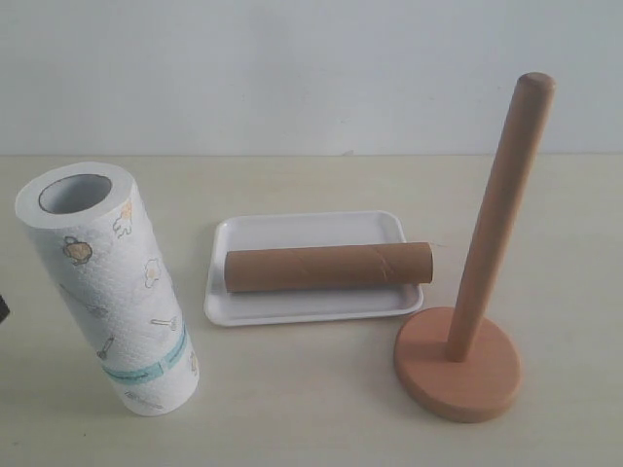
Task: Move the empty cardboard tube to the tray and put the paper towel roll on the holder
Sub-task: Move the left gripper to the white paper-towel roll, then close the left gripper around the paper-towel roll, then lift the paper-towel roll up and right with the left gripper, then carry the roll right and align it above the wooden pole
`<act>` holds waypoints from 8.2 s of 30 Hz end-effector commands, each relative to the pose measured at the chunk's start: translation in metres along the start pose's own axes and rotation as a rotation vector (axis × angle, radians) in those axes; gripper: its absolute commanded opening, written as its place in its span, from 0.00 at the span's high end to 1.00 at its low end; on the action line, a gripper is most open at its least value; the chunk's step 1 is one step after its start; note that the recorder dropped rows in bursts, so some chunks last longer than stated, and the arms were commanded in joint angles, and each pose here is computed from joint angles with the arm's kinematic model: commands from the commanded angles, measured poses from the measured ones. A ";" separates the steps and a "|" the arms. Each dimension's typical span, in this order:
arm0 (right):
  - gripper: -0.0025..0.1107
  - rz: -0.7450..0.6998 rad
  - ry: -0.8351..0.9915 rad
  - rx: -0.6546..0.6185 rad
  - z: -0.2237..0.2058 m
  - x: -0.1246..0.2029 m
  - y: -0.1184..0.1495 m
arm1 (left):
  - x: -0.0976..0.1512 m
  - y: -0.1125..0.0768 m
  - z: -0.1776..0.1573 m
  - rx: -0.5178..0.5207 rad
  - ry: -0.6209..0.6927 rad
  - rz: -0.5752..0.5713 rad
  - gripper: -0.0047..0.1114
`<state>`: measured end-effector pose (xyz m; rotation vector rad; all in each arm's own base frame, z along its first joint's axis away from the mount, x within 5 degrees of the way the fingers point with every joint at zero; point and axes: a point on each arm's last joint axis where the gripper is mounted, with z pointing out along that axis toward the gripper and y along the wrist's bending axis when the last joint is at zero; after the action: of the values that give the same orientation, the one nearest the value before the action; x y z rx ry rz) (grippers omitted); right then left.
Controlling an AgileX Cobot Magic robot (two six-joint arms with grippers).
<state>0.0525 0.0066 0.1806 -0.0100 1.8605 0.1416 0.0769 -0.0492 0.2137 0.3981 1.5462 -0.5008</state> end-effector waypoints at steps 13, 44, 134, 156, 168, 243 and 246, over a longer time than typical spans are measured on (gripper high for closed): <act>0.98 -0.005 -0.007 0.000 0.000 0.001 0.000 | 0.003 -0.003 -0.002 0.022 0.020 -0.216 0.01; 0.98 -0.003 -0.005 0.000 0.000 0.001 0.000 | 0.011 0.017 0.021 -0.065 0.066 -0.042 0.01; 0.98 -0.006 -0.007 0.000 0.000 0.000 0.000 | -0.027 0.038 0.109 0.229 -0.160 0.094 0.92; 0.98 -0.006 -0.007 0.000 0.000 0.000 0.000 | -0.230 -0.001 0.088 0.437 -0.203 0.002 0.92; 0.98 -0.006 -0.007 0.000 0.000 0.000 0.000 | -0.242 -0.042 0.135 0.499 -0.148 -0.005 0.92; 0.98 -0.002 -0.007 -0.001 0.000 0.001 0.000 | -0.240 -0.141 0.317 0.634 0.002 -0.156 0.92; 0.98 -0.002 -0.007 -0.001 0.000 0.001 0.000 | -0.235 -0.141 0.318 0.638 0.016 -0.151 0.92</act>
<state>0.0525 0.0067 0.1806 -0.0108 1.8605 0.1421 0.2797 -0.3274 0.4559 0.7730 1.4184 -1.1147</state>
